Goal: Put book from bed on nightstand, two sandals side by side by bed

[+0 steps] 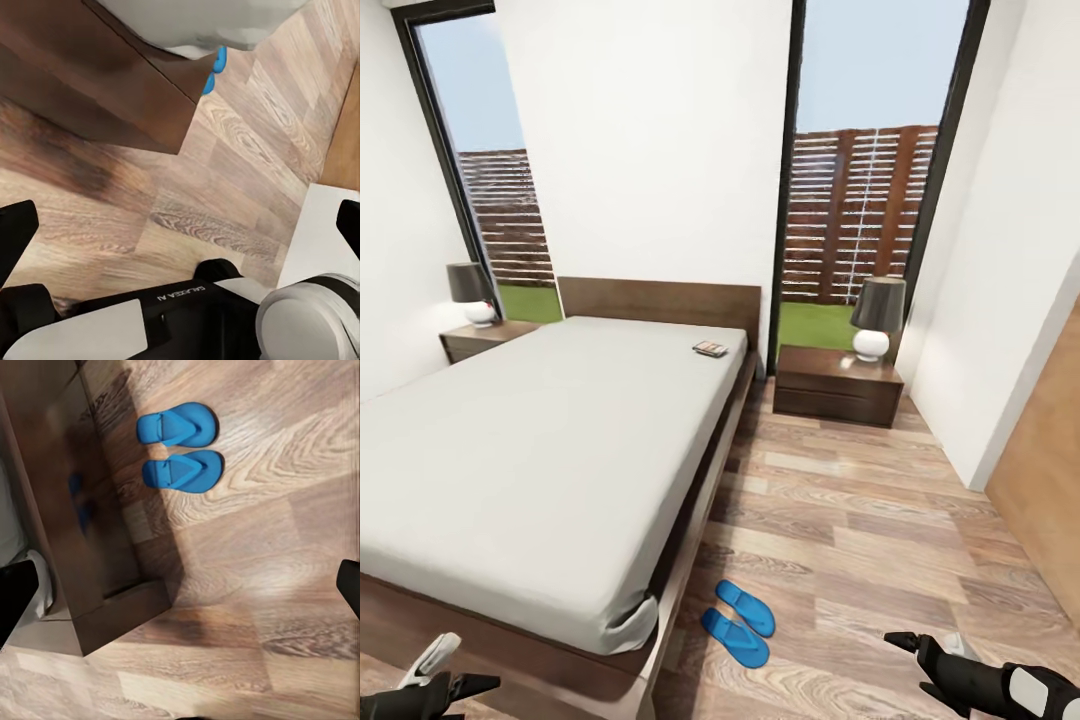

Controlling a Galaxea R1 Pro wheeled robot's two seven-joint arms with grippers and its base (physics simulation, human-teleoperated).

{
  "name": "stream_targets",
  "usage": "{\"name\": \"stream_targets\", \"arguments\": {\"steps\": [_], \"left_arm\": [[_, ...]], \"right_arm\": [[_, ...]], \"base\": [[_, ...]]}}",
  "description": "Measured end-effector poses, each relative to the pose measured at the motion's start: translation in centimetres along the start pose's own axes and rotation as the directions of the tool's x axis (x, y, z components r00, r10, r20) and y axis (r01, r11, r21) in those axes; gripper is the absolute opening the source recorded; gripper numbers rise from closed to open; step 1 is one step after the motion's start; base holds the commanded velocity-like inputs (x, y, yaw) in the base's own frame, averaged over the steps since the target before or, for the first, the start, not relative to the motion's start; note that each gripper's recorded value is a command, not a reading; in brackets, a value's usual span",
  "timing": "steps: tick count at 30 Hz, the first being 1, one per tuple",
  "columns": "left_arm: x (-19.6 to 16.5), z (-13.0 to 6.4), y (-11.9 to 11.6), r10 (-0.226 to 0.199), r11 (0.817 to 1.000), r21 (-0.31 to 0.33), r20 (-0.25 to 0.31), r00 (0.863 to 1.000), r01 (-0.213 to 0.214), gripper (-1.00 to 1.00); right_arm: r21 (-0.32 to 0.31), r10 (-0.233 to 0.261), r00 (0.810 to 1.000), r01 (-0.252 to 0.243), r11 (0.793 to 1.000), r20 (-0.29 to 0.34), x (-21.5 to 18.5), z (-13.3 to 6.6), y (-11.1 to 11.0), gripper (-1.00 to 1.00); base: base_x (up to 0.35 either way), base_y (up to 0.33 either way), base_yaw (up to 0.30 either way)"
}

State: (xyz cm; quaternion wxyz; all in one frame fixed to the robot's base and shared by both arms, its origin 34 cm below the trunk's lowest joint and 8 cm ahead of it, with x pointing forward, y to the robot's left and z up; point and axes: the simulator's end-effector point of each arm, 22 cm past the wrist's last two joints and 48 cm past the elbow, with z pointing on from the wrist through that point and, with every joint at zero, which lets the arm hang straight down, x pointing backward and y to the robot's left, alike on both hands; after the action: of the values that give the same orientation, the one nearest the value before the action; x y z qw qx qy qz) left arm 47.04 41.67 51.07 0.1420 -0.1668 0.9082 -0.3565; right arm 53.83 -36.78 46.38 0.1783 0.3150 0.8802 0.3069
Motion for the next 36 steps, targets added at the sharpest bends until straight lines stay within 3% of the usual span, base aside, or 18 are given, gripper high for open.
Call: {"name": "stream_targets", "arguments": {"steps": [19, 36], "left_arm": [[0.35, 0.74, -0.47, -0.003, 1.000, 0.012, -0.008, 1.000, 0.003, 1.00], [0.36, 0.75, -0.47, -0.004, 1.000, 0.012, -0.008, 1.000, 0.004, 1.00]], "right_arm": [[0.001, 0.000, 1.000, 0.000, 1.000, 0.001, -0.05, -0.03, -0.05, 1.00], [0.000, 0.000, 1.000, 0.000, 1.000, 0.001, -0.05, -0.02, -0.01, 1.00]], "base": [[-0.062, -0.049, -0.228], [-0.220, -0.183, -0.038]]}}
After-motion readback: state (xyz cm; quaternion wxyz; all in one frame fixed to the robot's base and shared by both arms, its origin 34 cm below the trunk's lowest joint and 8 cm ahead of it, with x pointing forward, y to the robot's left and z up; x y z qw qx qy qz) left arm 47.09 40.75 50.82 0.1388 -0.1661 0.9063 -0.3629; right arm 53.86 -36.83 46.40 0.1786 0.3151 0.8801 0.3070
